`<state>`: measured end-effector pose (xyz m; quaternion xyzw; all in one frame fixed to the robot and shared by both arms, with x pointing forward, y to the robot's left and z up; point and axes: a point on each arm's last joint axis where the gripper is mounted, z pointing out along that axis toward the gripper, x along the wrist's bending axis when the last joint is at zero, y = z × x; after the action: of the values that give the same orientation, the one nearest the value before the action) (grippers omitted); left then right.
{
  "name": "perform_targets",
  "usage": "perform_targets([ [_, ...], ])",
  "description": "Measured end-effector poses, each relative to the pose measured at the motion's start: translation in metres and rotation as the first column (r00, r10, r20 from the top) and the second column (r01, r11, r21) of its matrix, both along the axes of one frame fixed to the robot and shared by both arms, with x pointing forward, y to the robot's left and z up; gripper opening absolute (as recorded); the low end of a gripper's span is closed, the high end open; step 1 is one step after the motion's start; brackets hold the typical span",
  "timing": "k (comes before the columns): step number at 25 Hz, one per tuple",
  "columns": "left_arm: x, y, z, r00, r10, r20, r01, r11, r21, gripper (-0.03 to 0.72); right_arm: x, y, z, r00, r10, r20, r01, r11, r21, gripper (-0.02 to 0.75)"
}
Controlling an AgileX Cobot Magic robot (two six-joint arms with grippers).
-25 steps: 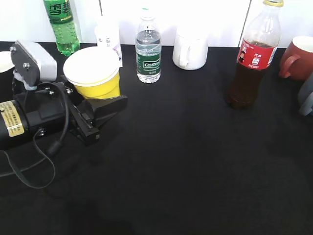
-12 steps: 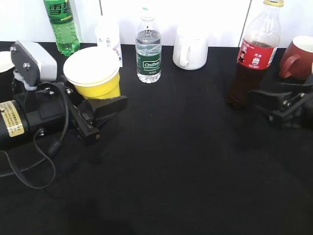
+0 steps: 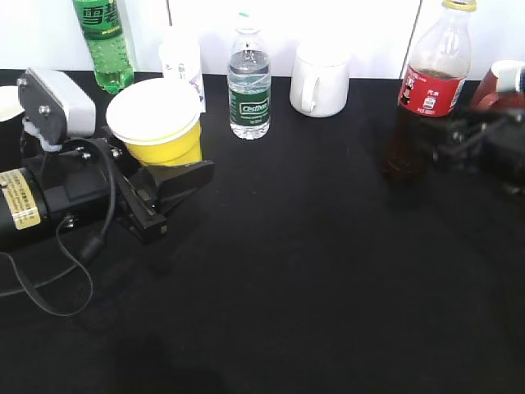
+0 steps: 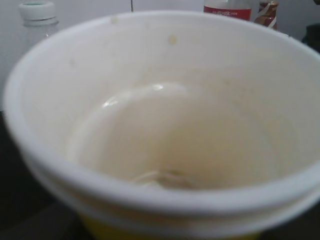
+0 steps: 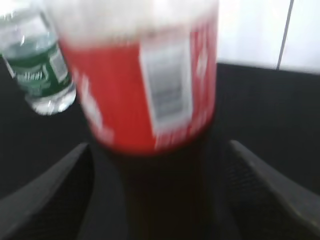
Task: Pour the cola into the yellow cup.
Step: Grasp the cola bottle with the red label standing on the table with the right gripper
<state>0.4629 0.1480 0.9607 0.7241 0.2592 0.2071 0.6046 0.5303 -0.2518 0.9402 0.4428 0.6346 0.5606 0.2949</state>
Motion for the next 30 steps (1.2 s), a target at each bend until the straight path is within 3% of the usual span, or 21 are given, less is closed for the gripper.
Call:
perform_targets([
  [7, 0.0, 0.0, 0.0, 1.0, 0.0, 0.0, 0.0, 1.0, 0.0, 0.447, 0.022, 0.006, 0.005, 0.995, 0.084, 0.049, -0.082, 0.996, -0.042, 0.608],
  [13, 0.0, 0.0, 0.0, 1.0, -0.003, 0.001, 0.003, 1.0, 0.002, 0.447, 0.042, 0.011, -0.008, 0.99, 0.131, 0.052, -0.131, 0.991, -0.001, 0.605],
  [19, 0.0, 0.0, 0.0, 1.0, -0.006, 0.002, 0.006, 1.0, 0.003, 0.447, 0.042, 0.012, -0.011, 0.988, 0.143, 0.055, -0.143, 0.99, 0.006, 0.501],
  [30, -0.002, -0.002, -0.001, 0.999, -0.032, 0.008, 0.032, 0.999, 0.017, 0.447, 0.04, 0.014, -0.006, 0.983, 0.171, 0.065, -0.171, 0.985, -0.014, 0.501],
])
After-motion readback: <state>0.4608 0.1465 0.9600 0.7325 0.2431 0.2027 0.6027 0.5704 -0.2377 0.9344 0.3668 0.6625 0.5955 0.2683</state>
